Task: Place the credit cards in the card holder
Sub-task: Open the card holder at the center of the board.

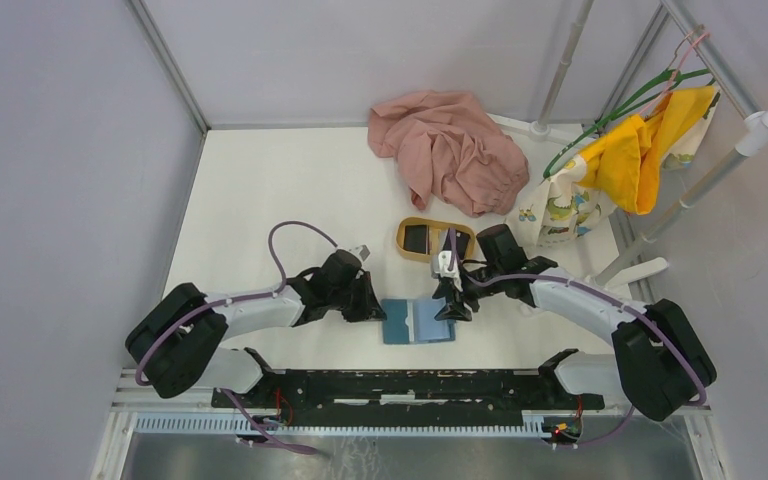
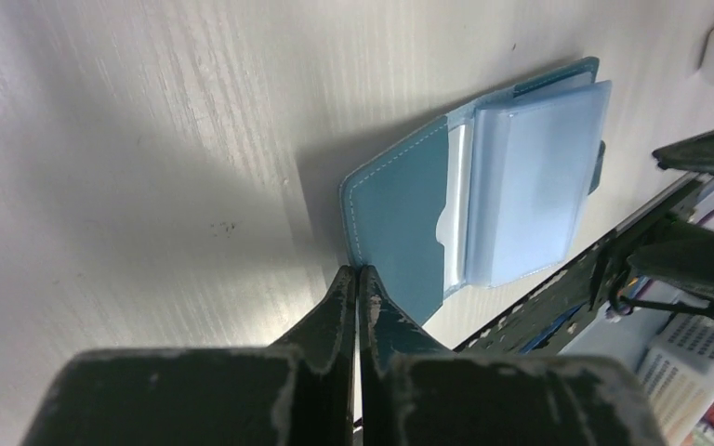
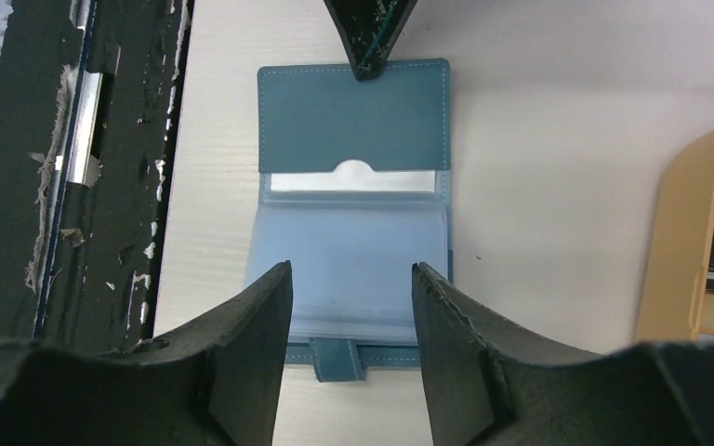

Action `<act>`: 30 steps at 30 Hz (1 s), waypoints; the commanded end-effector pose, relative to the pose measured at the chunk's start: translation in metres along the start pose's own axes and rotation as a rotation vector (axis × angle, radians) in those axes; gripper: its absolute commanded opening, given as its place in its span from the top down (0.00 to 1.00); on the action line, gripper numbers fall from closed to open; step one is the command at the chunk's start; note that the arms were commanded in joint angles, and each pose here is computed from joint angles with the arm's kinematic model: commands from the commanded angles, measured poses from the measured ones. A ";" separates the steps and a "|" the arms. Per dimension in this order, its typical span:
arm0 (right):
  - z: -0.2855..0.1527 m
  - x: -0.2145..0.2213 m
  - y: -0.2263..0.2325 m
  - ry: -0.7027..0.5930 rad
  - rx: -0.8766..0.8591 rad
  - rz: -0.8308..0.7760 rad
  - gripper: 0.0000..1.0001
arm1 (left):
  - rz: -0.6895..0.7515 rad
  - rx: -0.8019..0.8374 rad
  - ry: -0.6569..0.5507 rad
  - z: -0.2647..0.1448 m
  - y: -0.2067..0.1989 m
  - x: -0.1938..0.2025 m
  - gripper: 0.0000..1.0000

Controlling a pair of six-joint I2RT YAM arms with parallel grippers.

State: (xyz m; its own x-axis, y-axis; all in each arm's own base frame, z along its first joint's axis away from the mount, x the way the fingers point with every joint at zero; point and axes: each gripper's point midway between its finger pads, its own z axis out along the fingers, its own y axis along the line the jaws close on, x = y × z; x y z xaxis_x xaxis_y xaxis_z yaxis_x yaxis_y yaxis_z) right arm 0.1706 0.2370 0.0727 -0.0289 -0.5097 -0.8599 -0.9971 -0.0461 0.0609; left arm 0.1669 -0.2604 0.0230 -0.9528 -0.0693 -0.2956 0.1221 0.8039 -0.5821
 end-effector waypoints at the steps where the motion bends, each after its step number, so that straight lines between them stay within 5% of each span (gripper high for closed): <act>1: 0.000 -0.011 0.001 -0.044 -0.029 -0.031 0.45 | -0.102 0.105 -0.175 -0.002 -0.033 -0.034 0.98; 10: 0.000 0.028 -0.033 0.137 0.133 0.071 0.49 | -0.071 0.086 -0.154 0.007 -0.035 -0.022 0.92; 14: -0.005 0.034 -0.043 0.178 0.194 0.071 0.50 | -0.037 -0.012 -0.169 0.002 -0.015 -0.021 0.49; 17: -0.005 0.028 -0.040 0.160 0.176 0.057 0.51 | 0.007 -0.073 -0.226 -0.017 -0.008 -0.031 0.36; 24: 0.000 0.000 -0.009 0.033 -0.006 0.001 0.51 | 0.105 0.116 -0.376 -0.078 -0.055 -0.054 0.38; 30: -0.006 -0.007 -0.009 0.004 -0.017 -0.013 0.51 | 0.143 0.448 -0.321 -0.091 -0.119 -0.045 0.64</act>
State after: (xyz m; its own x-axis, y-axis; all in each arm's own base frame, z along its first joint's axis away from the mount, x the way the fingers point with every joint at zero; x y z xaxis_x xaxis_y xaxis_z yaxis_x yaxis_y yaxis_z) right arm 0.1739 0.2279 0.0547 -0.0745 -0.5816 -0.8100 -0.9942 -0.0199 0.1058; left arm 0.1789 -0.2664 0.1393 -0.7941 -0.2453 -0.5560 0.2803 0.6639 -0.6933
